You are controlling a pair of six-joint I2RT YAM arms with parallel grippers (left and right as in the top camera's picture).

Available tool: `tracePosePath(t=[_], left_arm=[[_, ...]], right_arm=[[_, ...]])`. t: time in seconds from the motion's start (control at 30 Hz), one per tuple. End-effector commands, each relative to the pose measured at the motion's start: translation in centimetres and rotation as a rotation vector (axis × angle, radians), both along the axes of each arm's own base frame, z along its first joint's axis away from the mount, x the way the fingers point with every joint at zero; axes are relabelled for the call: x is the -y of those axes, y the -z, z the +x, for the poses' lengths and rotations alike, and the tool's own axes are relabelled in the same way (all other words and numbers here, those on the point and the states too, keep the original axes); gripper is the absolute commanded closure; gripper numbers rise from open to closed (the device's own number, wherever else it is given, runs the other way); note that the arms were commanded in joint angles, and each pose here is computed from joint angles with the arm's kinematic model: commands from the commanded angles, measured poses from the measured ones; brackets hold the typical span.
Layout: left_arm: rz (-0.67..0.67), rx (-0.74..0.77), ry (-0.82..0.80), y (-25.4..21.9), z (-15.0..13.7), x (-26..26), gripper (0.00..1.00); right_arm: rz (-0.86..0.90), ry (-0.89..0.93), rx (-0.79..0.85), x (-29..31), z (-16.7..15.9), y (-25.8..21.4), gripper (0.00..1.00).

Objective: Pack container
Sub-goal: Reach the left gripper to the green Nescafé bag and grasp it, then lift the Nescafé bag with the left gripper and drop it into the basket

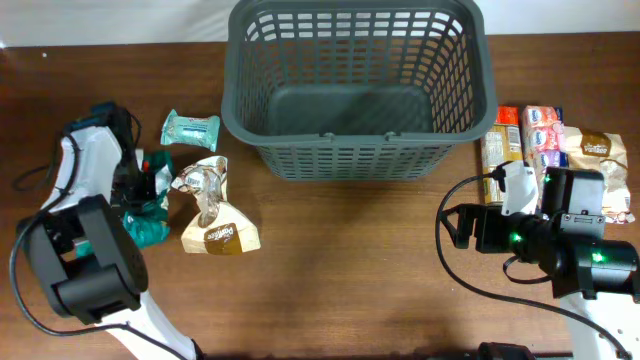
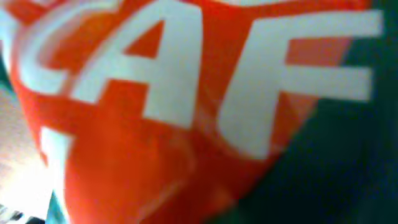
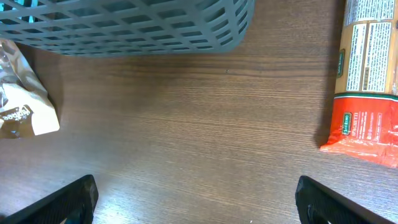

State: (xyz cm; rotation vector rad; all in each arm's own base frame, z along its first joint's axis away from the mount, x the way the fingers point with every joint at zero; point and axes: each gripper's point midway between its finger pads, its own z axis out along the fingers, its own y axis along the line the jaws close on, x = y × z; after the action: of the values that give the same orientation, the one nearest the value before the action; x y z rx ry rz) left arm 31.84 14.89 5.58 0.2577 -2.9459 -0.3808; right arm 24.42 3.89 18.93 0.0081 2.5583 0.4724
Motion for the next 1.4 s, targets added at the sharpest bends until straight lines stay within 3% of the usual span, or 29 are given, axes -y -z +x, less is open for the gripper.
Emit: tracePosePath(t=[0.0,0.27,0.47,0.67,0.9,1.17,1.37], left_arm=[[-0.040,0.148,-0.015,-4.0,3.1,0.3,0.98],[-0.032,0.314,0.000,-11.7,5.3,0.4,0.98],[-0.020,0.559,0.123,-20.5,7.6,1.6,0.98],[0.061,0.841,0.513,-32.1,8.7,7.2,0.98],[0.157,1.155,0.831,-42.4,7.8,15.2,0.98],[0.010,1.279,1.338,-44.6,5.9,27.7,0.98],[-0.095,1.205,1.513,-40.6,8.0,34.1,0.98]], right_arm=[[0.016,-0.010,0.016,-0.4,0.2,-0.7,0.01],[0.016,-0.010,0.016,-0.4,0.2,-0.7,0.01],[0.016,-0.010,0.016,-0.4,0.2,-0.7,0.01],[0.016,-0.010,0.016,-0.4,0.2,-0.7,0.01],[0.017,-0.011,0.010,-0.5,0.1,-0.6,0.01],[0.020,-0.010,-0.012,-0.5,-0.3,-0.4,0.01],[0.021,-0.010,-0.032,-0.5,-0.8,-0.1,0.01]])
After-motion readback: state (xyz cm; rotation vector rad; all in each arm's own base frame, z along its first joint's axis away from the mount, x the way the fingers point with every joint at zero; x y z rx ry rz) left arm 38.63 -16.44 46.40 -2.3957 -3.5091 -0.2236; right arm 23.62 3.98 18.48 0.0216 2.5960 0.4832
